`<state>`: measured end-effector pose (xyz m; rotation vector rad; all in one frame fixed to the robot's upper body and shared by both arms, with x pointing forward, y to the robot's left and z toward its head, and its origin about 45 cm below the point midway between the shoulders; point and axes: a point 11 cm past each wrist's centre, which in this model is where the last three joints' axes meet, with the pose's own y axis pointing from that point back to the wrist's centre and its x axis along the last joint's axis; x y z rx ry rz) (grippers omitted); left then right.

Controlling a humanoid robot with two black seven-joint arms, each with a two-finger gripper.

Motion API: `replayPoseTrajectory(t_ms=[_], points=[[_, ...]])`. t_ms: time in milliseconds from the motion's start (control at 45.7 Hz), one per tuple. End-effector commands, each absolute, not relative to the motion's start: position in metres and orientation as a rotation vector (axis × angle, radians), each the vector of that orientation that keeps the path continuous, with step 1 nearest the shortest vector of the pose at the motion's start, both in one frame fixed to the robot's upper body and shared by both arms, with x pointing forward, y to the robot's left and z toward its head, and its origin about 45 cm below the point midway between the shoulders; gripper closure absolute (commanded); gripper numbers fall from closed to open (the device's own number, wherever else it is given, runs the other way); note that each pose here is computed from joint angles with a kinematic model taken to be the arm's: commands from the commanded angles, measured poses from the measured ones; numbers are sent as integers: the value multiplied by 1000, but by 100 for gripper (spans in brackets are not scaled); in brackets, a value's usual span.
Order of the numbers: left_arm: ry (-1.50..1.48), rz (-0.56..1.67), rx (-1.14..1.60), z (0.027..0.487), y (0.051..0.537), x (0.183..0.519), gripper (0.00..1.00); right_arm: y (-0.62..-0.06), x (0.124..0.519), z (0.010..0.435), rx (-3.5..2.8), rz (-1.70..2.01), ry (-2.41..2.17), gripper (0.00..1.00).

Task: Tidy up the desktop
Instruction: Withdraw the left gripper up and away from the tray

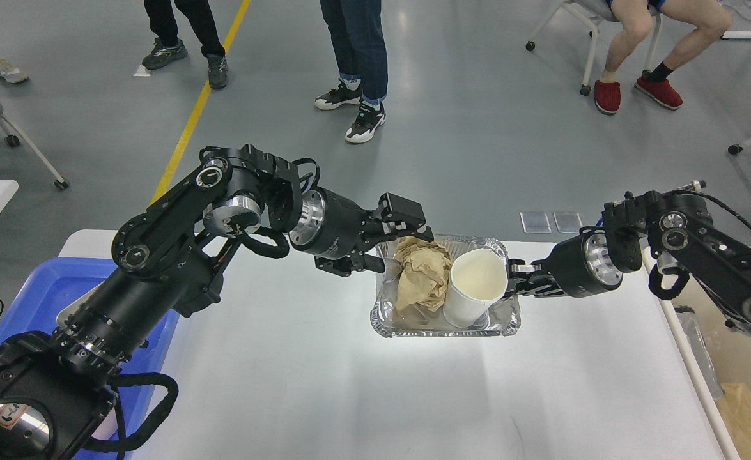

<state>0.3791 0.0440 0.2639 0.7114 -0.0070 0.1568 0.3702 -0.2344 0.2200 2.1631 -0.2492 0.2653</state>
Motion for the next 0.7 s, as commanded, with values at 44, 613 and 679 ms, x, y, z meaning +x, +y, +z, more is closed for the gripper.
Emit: replayPoseTrajectory(t_ms=[44, 613, 679], points=[[-4, 153, 690, 268, 40, 379, 3, -243, 370, 220, 2147, 260, -261, 100], [96, 402, 65, 416, 159, 436, 3, -242, 371, 221, 2141, 266, -255, 100], [165, 398, -10, 420, 171, 439, 3, -243, 371, 221, 2139, 262, -258, 100]])
